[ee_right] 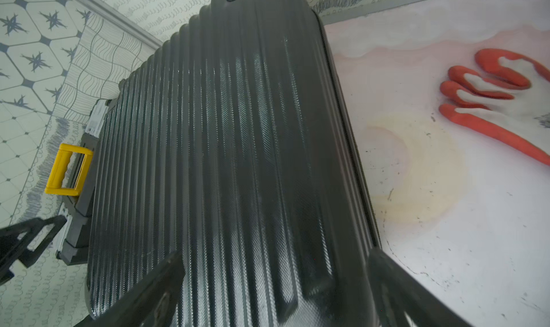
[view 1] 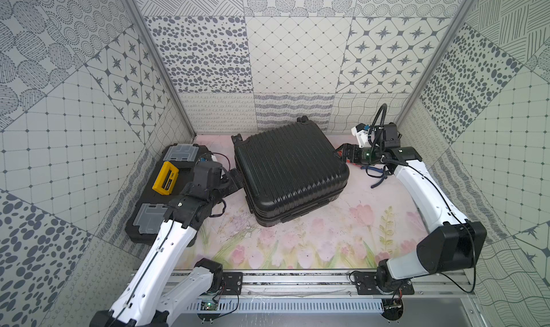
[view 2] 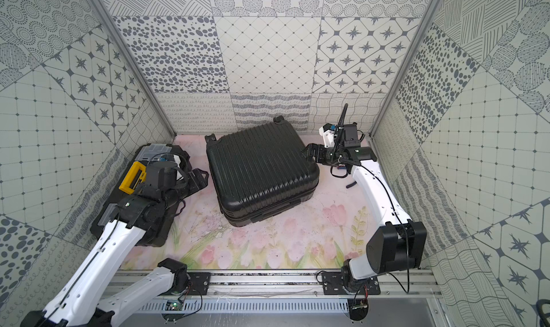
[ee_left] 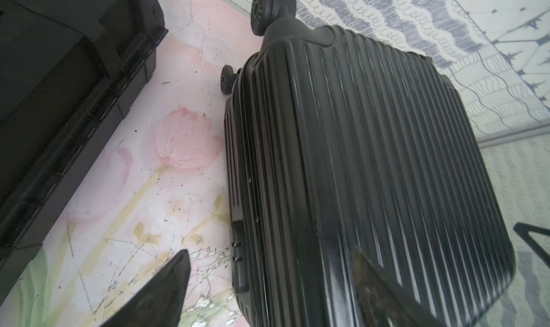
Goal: Close the suitcase zippers
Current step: Adjust the suitcase at the center of the board.
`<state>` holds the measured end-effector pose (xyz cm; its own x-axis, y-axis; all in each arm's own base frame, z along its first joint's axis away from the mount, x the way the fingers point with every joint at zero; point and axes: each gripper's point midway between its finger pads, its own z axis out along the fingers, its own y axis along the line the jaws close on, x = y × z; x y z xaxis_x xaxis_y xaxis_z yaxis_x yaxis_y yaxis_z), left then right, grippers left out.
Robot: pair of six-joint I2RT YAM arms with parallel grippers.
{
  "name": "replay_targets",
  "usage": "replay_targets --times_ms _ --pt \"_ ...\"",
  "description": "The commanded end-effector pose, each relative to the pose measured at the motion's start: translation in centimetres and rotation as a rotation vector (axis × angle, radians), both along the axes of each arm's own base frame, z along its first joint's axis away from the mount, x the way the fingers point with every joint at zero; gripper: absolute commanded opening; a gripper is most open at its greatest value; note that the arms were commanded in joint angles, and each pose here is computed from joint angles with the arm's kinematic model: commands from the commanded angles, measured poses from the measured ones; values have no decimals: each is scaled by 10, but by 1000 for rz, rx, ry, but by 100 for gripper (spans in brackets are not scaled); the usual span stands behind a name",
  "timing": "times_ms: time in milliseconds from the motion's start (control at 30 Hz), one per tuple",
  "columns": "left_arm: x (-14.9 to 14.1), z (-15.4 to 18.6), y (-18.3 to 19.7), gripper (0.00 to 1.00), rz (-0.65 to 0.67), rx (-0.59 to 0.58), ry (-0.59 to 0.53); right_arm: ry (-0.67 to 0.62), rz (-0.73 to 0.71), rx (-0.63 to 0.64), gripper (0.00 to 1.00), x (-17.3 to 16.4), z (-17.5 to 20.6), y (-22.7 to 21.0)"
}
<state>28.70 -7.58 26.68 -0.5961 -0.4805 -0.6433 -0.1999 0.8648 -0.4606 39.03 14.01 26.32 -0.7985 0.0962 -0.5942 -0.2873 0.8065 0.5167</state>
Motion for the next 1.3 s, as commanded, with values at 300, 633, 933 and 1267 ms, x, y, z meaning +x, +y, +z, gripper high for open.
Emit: replay_targets --times_ms 300,633,933,1267 --pt "102 -25 -28 88 84 -42 30 92 111 -52 98 8 -48 7" --pt "113 -75 -50 86 -66 37 222 138 173 -1 98 -13 -63 20" --pt "138 -78 -80 83 -200 -151 179 139 215 81 98 -46 -59 46" --pt "151 -65 -84 80 -317 -258 139 133 178 104 98 -89 -49 62"
